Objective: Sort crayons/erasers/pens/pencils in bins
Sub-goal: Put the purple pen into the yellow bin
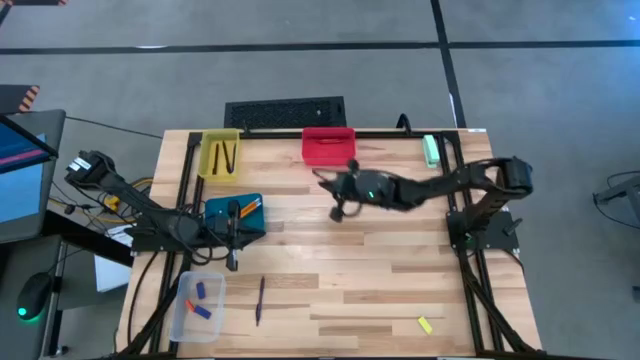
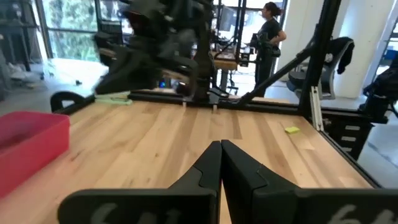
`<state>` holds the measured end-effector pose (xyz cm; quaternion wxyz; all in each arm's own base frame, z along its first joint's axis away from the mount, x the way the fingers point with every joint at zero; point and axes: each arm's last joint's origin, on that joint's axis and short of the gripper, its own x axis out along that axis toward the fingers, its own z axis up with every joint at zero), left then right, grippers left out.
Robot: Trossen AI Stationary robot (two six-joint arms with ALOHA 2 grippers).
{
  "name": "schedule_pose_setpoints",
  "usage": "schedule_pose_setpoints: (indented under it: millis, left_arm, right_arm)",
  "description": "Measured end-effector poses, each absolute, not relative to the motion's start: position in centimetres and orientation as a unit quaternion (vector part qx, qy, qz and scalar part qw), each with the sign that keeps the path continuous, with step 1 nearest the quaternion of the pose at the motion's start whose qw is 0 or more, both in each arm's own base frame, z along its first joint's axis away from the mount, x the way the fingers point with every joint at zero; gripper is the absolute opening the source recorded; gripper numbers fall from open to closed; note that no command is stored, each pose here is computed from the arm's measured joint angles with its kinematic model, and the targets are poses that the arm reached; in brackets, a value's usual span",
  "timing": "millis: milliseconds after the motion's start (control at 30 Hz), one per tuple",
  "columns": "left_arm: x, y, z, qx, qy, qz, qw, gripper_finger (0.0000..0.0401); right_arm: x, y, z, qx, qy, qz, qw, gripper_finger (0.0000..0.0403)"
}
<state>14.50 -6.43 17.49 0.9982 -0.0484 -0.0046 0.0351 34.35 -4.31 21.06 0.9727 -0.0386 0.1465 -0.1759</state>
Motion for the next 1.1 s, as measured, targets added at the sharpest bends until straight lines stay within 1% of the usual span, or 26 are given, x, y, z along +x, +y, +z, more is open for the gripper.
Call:
schedule_pose_setpoints:
  millis: [133,233,400,500,600,667,767,833,967,1100]
  left_arm:
    - [15.5,-7.0,18.9,-0.052,0.029,0.036,0.998,0.0]
    - [16.4,-7.5,20.5,-0.059,0.068,0.048,0.995,0.0]
    - [17.9,-8.7,22.9,-0.091,0.175,0.05,0.979,0.0]
    - [19.0,-9.8,23.5,-0.12,0.253,0.06,0.958,0.0]
    - [20.4,-11.0,23.7,-0.156,0.336,0.081,0.925,0.0003]
    - [21.4,-11.9,23.8,-0.186,0.383,0.106,0.898,0.0009]
    - [22.9,-13.1,23.6,-0.234,0.447,0.144,0.851,0.0024]
    - [23.7,-13.8,23.2,-0.261,0.483,0.171,0.818,0.0037]
    - [25.3,-15.2,22.2,-0.313,0.534,0.204,0.758,0.0068]
    - [26.4,-16.3,20.8,-0.362,0.555,0.235,0.711,0.0105]
  right_arm:
    - [31.9,-0.9,19.4,-0.032,0.157,-0.192,0.968,0.0005]
    - [30.4,1.5,18.5,-0.013,0.145,-0.188,0.971,0.0003]
    - [28.8,5.3,17.0,0.007,0.138,-0.166,0.976,0.0004]
    - [28.1,7.1,16.5,0.022,0.135,-0.173,0.975,0.0002]
    - [27.4,8.7,15.6,0.019,0.133,-0.191,0.972,0.0004]
    - [27.4,9.8,15.0,0.02,0.128,-0.185,0.974,0.0006]
    - [27.3,10.5,13.5,0.03,0.141,-0.182,0.973,0.0006]
    - [27.7,10.8,12.5,0.044,0.134,-0.185,0.973,0.0004]
    - [28.1,11.3,10.3,0.048,0.126,-0.183,0.974,0.0003]
    - [28.2,11.9,8.8,0.053,0.115,-0.174,0.977,0.0004]
